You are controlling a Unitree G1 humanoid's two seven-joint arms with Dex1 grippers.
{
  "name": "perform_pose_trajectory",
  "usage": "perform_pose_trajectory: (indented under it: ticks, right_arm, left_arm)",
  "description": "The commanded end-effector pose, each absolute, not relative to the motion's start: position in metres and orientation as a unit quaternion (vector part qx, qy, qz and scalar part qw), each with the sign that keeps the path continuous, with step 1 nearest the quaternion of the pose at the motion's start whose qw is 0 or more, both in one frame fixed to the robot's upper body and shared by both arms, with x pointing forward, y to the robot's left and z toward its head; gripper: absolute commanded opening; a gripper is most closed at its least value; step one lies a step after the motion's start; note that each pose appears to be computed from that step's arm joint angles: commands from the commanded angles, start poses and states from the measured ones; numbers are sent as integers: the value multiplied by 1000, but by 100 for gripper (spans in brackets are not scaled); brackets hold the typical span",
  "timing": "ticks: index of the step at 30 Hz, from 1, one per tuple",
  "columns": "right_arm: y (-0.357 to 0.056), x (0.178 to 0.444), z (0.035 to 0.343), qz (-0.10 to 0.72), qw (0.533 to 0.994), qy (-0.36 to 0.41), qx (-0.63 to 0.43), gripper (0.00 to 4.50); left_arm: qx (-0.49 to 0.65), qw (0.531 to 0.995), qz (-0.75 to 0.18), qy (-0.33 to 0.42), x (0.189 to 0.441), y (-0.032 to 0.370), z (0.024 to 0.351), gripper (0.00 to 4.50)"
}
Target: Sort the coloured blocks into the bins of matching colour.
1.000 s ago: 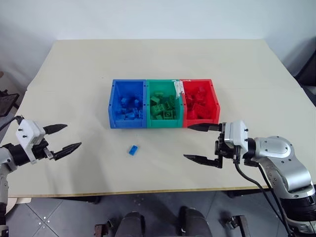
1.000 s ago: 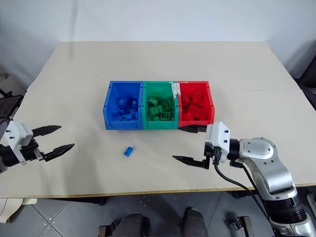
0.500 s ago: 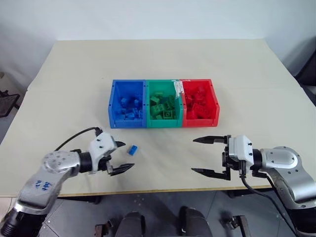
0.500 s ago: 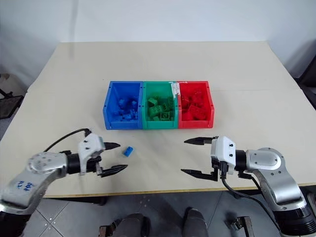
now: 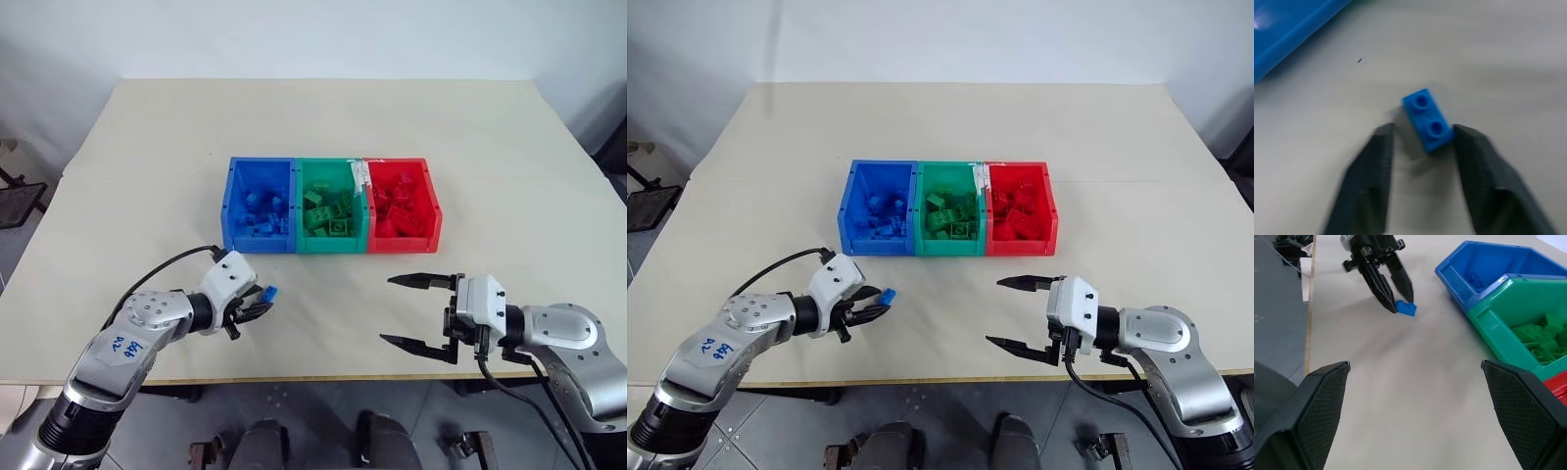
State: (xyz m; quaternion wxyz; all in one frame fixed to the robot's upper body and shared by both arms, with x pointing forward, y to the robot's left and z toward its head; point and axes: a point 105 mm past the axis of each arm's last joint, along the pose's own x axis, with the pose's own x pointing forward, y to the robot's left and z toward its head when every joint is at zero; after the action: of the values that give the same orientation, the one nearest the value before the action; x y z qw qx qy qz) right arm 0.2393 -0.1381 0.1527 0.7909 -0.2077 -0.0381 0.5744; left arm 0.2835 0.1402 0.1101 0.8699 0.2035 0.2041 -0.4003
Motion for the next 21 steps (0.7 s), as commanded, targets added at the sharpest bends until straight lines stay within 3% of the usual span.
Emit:
perform_pose_trajectory:
  ticks: [1, 2, 7, 13, 16, 21]
  right_arm:
    - [-139, 236, 164, 568, 791, -56, -219, 450]
    - [-139, 235, 164, 566, 793, -56, -219, 450]
    - [-144, 234, 166, 543, 810, -59, -213, 450]
    - [-154, 240, 181, 468, 863, -91, -166, 450]
    - [-159, 244, 186, 431, 886, -103, -137, 450]
    - [-163, 248, 190, 403, 898, -114, -136, 450]
  left_arm:
    - [200, 865, -410, 211, 282, 136, 103, 60]
    - [198, 868, -410, 200, 284, 136, 105, 43]
    - [192, 874, -434, 101, 292, 140, 133, 43]
    - [182, 918, -348, -61, 331, 150, 195, 43]
    - [201, 935, -280, -83, 356, 161, 208, 43]
    - [167, 934, -307, -80, 367, 144, 205, 43]
